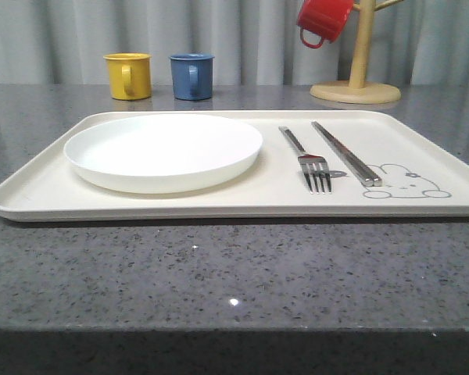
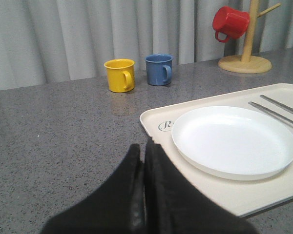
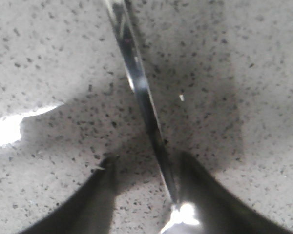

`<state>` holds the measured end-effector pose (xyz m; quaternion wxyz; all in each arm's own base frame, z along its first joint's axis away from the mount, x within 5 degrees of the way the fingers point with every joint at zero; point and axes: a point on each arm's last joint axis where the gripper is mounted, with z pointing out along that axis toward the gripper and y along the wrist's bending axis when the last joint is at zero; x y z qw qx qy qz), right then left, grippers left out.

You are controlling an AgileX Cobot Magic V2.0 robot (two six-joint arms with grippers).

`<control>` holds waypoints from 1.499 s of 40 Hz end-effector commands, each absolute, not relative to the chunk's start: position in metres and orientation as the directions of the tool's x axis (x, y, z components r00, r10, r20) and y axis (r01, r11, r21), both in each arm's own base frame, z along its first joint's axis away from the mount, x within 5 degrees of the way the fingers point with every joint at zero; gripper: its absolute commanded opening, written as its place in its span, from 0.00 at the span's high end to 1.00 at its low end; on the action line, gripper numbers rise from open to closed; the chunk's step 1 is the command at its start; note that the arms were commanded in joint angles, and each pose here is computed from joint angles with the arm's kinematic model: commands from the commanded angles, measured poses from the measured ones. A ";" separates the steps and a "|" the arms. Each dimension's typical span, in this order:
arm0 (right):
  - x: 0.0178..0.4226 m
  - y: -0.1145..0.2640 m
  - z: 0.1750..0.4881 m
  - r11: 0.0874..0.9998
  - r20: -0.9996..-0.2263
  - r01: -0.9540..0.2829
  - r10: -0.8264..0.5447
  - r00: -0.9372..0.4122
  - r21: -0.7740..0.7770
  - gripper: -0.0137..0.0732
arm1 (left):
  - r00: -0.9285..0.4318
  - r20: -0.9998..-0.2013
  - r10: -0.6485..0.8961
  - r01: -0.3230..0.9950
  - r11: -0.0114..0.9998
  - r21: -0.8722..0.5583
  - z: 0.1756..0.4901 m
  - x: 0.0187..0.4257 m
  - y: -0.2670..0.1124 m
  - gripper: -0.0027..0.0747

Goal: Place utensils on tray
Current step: 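Move the right gripper to the silver spoon and grasp it, then lower the spoon onto the tray beside the chopsticks and release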

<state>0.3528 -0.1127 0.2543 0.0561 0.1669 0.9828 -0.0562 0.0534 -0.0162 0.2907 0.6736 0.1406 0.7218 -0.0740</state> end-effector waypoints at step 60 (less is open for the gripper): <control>0.333 0.090 0.305 0.997 -0.178 0.042 0.054 -0.983 0.070 0.84 | 0.038 -0.998 0.056 0.300 0.952 0.065 0.306 0.053 -0.016 0.99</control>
